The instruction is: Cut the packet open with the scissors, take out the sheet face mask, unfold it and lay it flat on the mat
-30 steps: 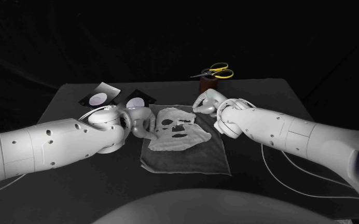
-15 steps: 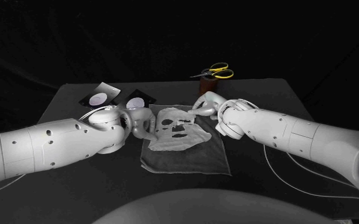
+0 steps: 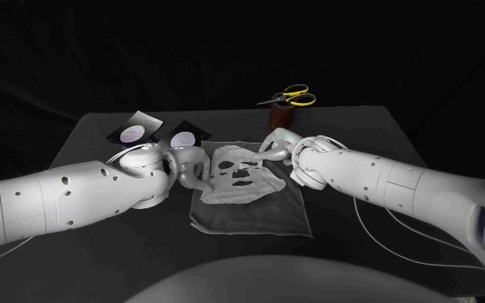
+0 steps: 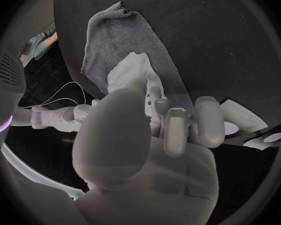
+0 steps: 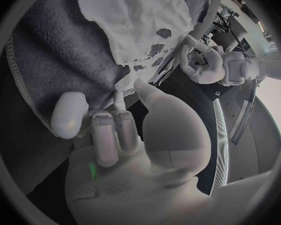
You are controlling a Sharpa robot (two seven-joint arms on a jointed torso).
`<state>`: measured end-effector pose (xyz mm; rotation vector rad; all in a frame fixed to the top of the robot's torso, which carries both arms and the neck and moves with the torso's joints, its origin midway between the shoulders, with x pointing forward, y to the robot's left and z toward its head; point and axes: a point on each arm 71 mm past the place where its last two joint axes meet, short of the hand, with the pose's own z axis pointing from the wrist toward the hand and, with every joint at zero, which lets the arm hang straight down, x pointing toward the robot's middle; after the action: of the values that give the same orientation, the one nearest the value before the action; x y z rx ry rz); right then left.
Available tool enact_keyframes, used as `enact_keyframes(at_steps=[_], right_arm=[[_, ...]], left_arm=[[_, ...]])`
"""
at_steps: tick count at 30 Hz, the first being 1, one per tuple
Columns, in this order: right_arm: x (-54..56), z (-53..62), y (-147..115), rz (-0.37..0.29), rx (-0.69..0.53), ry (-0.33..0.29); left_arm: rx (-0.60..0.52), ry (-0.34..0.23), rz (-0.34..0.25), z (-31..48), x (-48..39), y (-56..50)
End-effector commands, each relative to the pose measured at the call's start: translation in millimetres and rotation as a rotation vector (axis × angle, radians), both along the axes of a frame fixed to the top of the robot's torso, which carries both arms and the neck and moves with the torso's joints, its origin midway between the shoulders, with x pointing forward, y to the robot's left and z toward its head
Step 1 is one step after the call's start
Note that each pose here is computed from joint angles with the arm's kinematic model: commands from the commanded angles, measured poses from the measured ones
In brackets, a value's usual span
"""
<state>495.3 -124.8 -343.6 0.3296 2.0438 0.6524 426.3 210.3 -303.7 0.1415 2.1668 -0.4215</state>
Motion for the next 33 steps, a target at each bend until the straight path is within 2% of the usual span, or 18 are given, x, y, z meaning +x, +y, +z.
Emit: enact_keyframes(at_steps=[1,8,20,33], right_arm=[[1.4,0.5,-1.7,0.000,-0.027,-0.040],[2.1,0.7,-2.1,0.003,-0.036,-0.056],[0.8,-2.6,1.7,0.022,-0.049,-0.039],[1.3,-4.6,2.6,0.006,-0.053,-0.047]], left_arm=[[0.013,0.009,-0.006,-0.1,-1.0,-0.1],[0.016,0.013,-0.005,-0.3,-1.6,0.6],[0.019,0.018,-0.007,-0.1,-2.6,0.1],[0.027,0.021,-0.014,0.2,-4.4,-1.9]])
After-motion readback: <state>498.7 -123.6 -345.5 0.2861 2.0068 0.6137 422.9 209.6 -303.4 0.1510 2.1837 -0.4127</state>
